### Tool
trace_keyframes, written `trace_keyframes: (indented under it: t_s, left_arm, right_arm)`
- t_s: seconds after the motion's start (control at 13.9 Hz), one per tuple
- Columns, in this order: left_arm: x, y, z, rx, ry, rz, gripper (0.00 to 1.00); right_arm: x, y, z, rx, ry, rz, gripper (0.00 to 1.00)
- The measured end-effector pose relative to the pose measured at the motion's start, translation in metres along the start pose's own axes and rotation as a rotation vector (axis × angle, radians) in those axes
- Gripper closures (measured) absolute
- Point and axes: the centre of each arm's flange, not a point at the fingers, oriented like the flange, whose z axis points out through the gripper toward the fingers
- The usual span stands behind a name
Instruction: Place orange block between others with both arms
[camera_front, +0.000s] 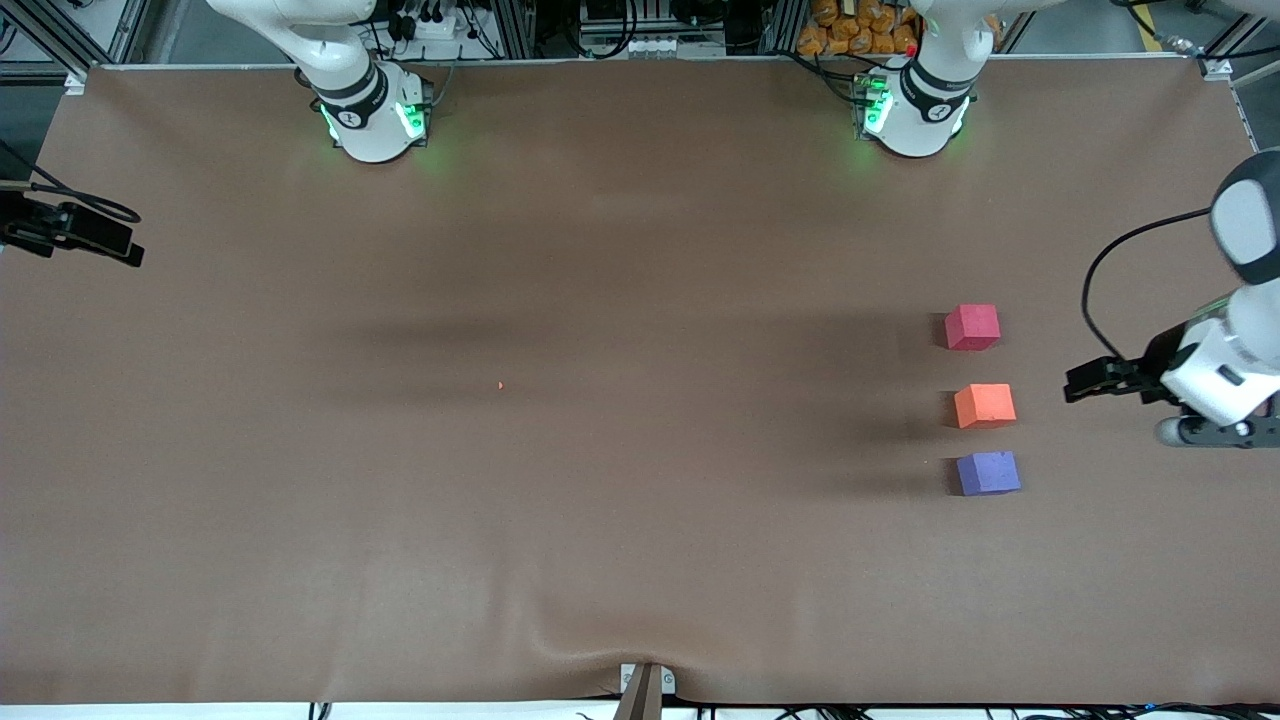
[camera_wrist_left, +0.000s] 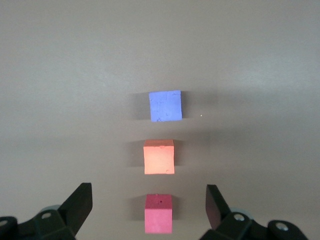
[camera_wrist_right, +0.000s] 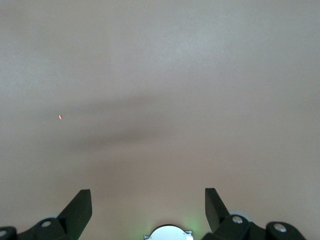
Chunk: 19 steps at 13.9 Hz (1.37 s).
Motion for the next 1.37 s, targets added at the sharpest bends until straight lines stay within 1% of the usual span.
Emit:
trace_keyframes:
  t_s: [0.14,0.29,0.43,0.65,0.94,1.37]
  left_arm:
    - [-0.004,0.001,-0.031,0.001,0.012,0.001,0.0]
    - [-0.013,0.004,-0.06,0.001,0.002,0.005,0.0]
    - [-0.023,0.008,-0.083,0.001,-0.012,0.01,0.0]
    - [-0.035,0.01,-0.109,0.003,0.001,0.012,0.0]
    - [-0.045,0.012,-0.124,0.004,0.003,0.013,0.0]
    - [-0.046,0.014,-0.125,0.004,0.004,0.016,0.0]
  right_arm:
    - [0.0,0.0,0.0,0.001,0.0,0.0,0.0]
    - [0.0,0.0,0.0,0.001,0.0,0.0,0.0]
    - [0.0,0.0,0.0,0.001,0.0,0.0,0.0]
    - [0.0,0.0,0.0,0.001,0.0,0.0,0.0]
    - [0.0,-0.001,0.0,0.003,-0.001,-0.001,0.0]
    - [0.0,-0.001,0.0,0.003,-0.001,-0.002,0.0]
